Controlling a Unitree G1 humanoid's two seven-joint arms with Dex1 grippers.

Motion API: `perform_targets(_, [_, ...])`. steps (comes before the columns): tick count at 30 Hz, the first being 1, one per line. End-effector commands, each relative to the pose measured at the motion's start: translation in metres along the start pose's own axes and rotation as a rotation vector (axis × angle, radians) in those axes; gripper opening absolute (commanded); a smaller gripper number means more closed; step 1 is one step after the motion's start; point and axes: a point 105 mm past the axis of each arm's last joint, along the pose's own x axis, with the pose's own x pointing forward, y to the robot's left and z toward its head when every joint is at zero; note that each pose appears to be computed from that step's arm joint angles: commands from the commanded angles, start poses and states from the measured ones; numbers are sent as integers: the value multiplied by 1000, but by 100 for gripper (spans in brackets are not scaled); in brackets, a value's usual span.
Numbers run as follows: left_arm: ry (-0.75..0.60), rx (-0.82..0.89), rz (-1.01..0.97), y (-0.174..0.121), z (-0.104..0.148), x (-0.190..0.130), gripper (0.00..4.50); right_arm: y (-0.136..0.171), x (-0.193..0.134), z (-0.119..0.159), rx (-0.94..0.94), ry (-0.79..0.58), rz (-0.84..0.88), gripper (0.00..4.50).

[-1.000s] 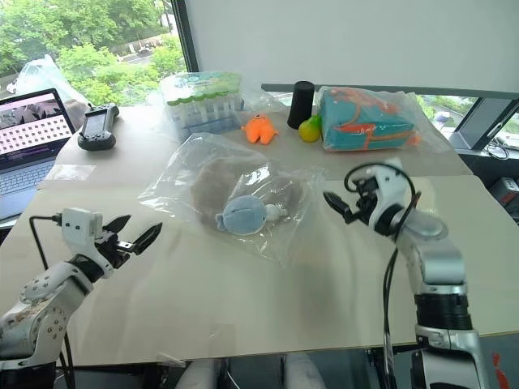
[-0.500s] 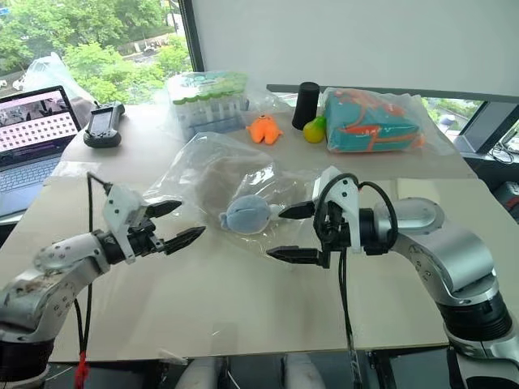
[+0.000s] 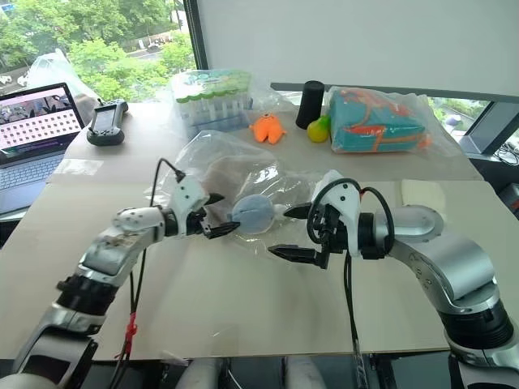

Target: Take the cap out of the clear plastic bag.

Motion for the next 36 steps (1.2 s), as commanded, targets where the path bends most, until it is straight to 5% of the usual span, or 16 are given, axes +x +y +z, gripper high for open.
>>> perform_targets(1, [-11, 42, -51, -7, 2, 15, 442, 2, -5, 9, -31, -21, -22, 450])
perform_targets(6, [-28, 29, -86, -14, 1, 22, 442, 3, -5, 7, -29, -16, -36, 450])
perform_targets(9, [-55, 12, -95, -15, 5, 21, 367, 3, -5, 6, -25, -15, -47, 450])
perform_targets(19, [-85, 8, -121, -24, 7, 16, 10, -1, -4, 1, -23, -4, -55, 450])
perform_targets(27, [-200, 5, -99, -18, 33, 1, 10, -2, -4, -3, -21, 9, -61, 450])
perform_targets(33, [-296, -172, -361, -53, 59, -40, 186, -9, -12, -9, -14, 32, -97, 450])
perform_targets(36, [-242, -189, -396, -62, 52, -42, 287, -14, -18, -14, -8, 50, -127, 450])
